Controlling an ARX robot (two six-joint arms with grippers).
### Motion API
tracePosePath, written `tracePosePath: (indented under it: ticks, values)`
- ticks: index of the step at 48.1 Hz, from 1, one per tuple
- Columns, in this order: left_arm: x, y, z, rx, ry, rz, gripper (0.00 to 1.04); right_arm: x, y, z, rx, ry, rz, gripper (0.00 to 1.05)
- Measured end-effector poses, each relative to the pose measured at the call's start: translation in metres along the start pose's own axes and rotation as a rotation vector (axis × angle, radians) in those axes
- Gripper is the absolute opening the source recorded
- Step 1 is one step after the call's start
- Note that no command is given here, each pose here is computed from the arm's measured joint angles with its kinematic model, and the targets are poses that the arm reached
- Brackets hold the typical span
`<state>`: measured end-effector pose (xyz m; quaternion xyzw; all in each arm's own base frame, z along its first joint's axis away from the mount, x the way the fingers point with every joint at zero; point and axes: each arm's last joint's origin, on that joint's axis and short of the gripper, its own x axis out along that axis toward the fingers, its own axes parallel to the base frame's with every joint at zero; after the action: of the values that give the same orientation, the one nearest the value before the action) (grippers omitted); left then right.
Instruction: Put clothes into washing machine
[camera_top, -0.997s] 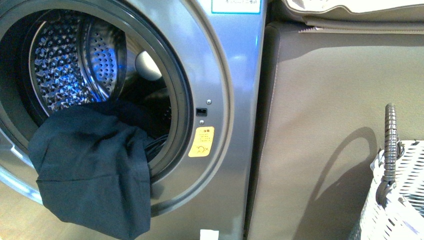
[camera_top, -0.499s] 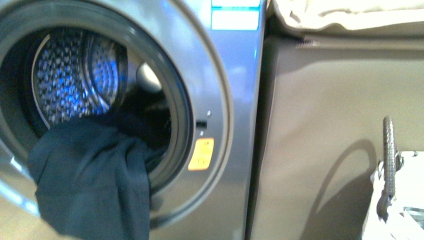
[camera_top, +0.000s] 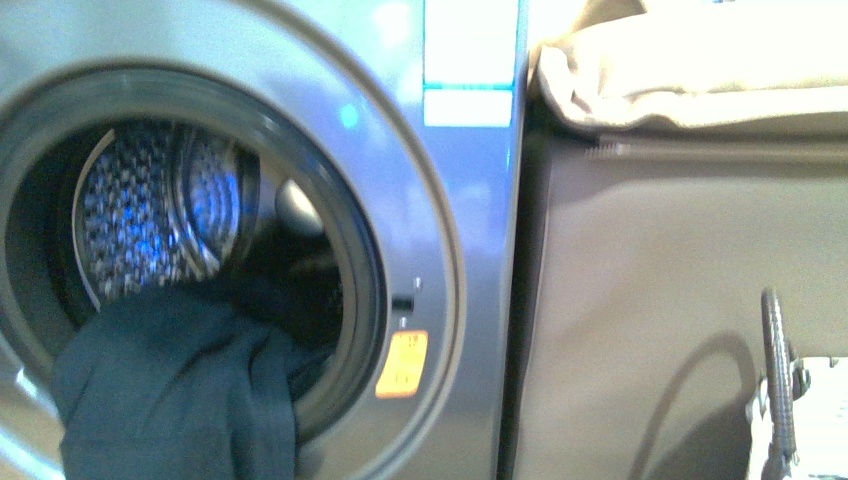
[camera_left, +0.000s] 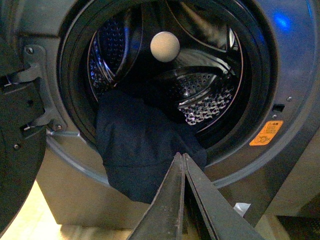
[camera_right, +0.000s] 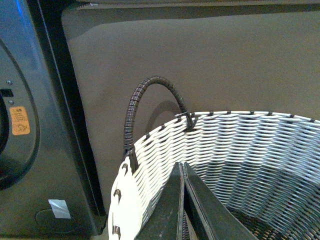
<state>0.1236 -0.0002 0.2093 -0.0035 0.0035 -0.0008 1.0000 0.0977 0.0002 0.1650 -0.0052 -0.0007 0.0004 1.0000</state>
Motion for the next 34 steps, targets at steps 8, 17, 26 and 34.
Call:
tracePosePath:
  ticks: [8,17,26,34]
  values:
    - [-0.006,0.000,-0.014,0.000,-0.006,0.000,0.04,0.000,0.000,0.000,0.000,0.000,0.000,0.02]
    - [-0.010,0.000,-0.023,0.000,-0.009,0.000,0.04,0.000,0.000,0.000,0.000,0.000,0.000,0.02]
    - [-0.013,0.000,-0.029,0.000,-0.008,0.000,0.04,0.000,0.000,0.000,0.000,0.000,0.000,0.02]
    - [-0.017,0.000,-0.032,0.000,-0.008,0.000,0.04,0.000,0.000,0.000,0.000,0.000,0.000,0.02]
